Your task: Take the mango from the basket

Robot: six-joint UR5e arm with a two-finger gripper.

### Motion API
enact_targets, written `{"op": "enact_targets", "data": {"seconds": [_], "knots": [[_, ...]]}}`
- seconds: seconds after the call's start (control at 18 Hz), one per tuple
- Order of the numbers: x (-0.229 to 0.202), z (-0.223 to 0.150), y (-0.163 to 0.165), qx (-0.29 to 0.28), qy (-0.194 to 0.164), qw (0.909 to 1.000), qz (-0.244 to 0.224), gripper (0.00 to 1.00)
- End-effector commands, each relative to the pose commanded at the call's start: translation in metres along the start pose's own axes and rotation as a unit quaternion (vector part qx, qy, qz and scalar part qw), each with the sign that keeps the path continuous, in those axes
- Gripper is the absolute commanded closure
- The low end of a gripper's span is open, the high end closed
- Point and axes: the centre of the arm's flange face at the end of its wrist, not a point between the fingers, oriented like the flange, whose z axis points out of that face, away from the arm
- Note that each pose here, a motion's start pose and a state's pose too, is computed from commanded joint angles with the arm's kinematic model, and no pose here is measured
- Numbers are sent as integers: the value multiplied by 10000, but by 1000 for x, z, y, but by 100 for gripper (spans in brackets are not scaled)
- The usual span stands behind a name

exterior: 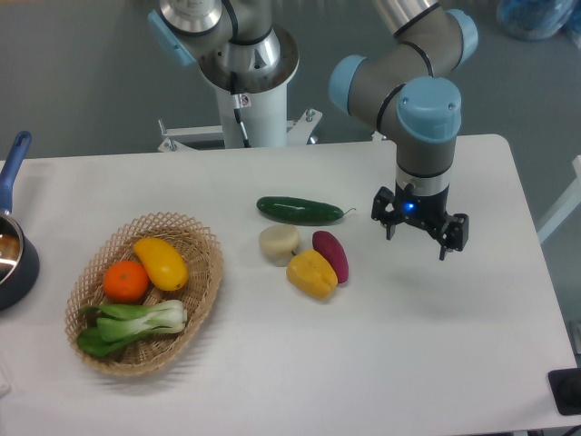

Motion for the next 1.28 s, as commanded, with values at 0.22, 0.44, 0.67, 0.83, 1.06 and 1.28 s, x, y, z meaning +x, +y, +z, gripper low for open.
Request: {"op": "enact_targets", "data": {"seconds": [0.22,0.44,0.67,0.83,1.06,1.28], "knots": [[1,3,0,7,27,10000,23,0],[6,5,-2,195,131,9997,-17,0],[59,-21,-13,790,246,9966,-61,0],[122,-46,-50,1266,412,9902,415,0],[199,-59,-102,1408,669,9843,832,0],[270,-52,-128,1254,1062,9842,657,0]]}}
